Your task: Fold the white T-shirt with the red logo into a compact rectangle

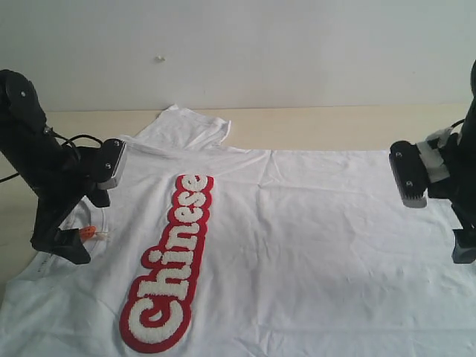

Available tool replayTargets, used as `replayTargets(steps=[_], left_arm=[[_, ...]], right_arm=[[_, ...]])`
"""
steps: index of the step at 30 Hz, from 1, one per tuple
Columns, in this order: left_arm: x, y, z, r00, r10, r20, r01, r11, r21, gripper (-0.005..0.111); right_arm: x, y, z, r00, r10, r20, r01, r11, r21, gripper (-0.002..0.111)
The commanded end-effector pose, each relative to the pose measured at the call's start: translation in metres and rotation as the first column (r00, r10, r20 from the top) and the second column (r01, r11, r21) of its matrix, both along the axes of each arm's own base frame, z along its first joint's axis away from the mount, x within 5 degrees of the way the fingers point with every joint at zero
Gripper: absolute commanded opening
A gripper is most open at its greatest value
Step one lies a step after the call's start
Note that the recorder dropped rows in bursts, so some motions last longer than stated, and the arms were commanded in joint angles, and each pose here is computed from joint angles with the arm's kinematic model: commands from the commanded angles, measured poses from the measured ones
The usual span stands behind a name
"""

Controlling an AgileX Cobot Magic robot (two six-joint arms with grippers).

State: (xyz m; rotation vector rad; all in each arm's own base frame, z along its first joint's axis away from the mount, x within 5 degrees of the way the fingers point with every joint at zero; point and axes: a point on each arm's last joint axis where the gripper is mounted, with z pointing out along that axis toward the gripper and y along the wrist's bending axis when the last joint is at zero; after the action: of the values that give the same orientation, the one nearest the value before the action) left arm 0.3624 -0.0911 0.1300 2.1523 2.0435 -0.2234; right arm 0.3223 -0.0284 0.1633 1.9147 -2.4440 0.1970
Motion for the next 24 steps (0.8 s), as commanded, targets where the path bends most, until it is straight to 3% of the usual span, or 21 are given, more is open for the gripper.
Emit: replayTargets(steps=[1,8,16,18,20,21,22,23,24], left_arm=[[0.000,0.000,0.000,1.000,0.007,-0.018,-0.007,1.000,-0.010,0.099],[0.001,0.000,0.000,1.000,0.008,-0.012,-0.009,1.000,-0.010,0.099],[0.001,0.000,-0.004,1.000,0.009,-0.019,-0.009,1.000,-0.008,0.099],[0.001,0.000,-0.011,0.999,0.010,-0.037,-0.010,1.000,-0.004,0.099],[0.001,0.000,-0.018,0.999,0.010,-0.050,-0.011,1.000,-0.001,0.099],[0.001,0.000,-0.021,0.998,0.010,-0.060,-0.010,1.000,0.001,0.099],[0.001,0.000,-0.022,0.998,0.011,-0.061,-0.011,1.000,0.002,0.099],[0.002,0.000,-0.022,0.998,0.013,-0.058,-0.013,1.000,0.000,0.099],[0.002,0.000,-0.022,0.998,0.013,-0.058,-0.013,1.000,0.000,0.099]], right_arm=[[0.008,-0.004,-0.031,0.999,0.040,-0.025,-0.041,0.999,-0.028,0.105],[0.013,-0.003,-0.055,0.997,0.057,-0.049,-0.058,0.998,-0.019,0.105],[0.012,0.000,-0.071,0.992,-0.107,-0.070,0.108,0.994,0.022,0.105],[0.011,0.000,-0.080,0.989,-0.100,-0.105,0.103,0.995,0.016,0.098],[0.012,-0.002,-0.085,0.991,-0.072,-0.115,0.072,0.997,-0.009,0.077],[0.013,-0.004,-0.086,0.993,-0.045,-0.110,0.043,0.999,-0.025,0.059],[0.013,-0.005,-0.086,0.993,-0.037,-0.108,0.034,0.999,-0.031,0.052],[0.013,-0.006,-0.086,0.994,-0.022,-0.107,0.018,0.999,-0.044,0.036],[0.013,-0.006,-0.086,0.994,-0.021,-0.107,0.016,0.999,-0.045,0.029]])
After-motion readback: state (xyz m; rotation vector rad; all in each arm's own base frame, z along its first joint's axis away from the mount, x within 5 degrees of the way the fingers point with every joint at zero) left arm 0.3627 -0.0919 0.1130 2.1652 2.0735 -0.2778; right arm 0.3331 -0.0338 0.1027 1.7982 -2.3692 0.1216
